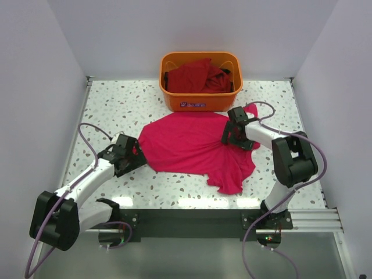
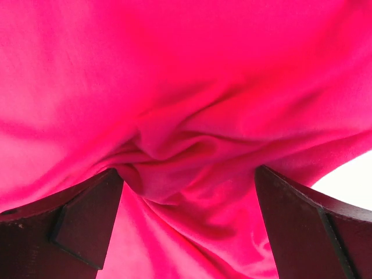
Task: Fold and stack the t-shirts
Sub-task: Flatten the tshirt out
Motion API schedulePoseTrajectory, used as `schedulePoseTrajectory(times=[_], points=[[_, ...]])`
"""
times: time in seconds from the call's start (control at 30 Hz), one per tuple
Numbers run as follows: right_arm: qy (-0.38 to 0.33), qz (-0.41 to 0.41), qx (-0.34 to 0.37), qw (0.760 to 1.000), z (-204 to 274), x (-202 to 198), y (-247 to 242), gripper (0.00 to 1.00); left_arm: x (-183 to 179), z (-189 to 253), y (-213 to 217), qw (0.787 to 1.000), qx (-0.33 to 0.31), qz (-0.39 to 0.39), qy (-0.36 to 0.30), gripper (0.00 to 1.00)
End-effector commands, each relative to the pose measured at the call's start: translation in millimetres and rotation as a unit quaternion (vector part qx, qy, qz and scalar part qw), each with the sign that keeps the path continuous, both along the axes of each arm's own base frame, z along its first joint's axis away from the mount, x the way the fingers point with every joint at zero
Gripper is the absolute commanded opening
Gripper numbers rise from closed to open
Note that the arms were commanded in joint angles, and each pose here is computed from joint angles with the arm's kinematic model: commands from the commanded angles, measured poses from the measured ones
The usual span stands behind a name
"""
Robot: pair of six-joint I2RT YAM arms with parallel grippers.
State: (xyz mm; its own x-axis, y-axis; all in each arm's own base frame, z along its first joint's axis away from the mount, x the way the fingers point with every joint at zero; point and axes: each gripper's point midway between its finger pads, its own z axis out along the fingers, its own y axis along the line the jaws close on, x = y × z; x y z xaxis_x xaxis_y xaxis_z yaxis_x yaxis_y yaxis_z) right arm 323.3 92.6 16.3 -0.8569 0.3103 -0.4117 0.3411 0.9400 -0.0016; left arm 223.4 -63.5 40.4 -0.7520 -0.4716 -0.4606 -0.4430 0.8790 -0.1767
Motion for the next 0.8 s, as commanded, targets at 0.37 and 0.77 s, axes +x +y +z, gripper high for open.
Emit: schedulePoseTrajectory(times=[0.37,0.77], points=[[-0.101,0.01,0.028,0.994,58.1,28.9,-5.9,0.99,18.6,-14.8,-8.6,1.0,-0.018,-0.001,-0.02,0.77],[-0.088,0.084,0.011,0.992,98.4,-96.0,4.0,0.99,31.4,-33.4,-10.9,1.0,-0.002,-0.03,-0.007,0.0]])
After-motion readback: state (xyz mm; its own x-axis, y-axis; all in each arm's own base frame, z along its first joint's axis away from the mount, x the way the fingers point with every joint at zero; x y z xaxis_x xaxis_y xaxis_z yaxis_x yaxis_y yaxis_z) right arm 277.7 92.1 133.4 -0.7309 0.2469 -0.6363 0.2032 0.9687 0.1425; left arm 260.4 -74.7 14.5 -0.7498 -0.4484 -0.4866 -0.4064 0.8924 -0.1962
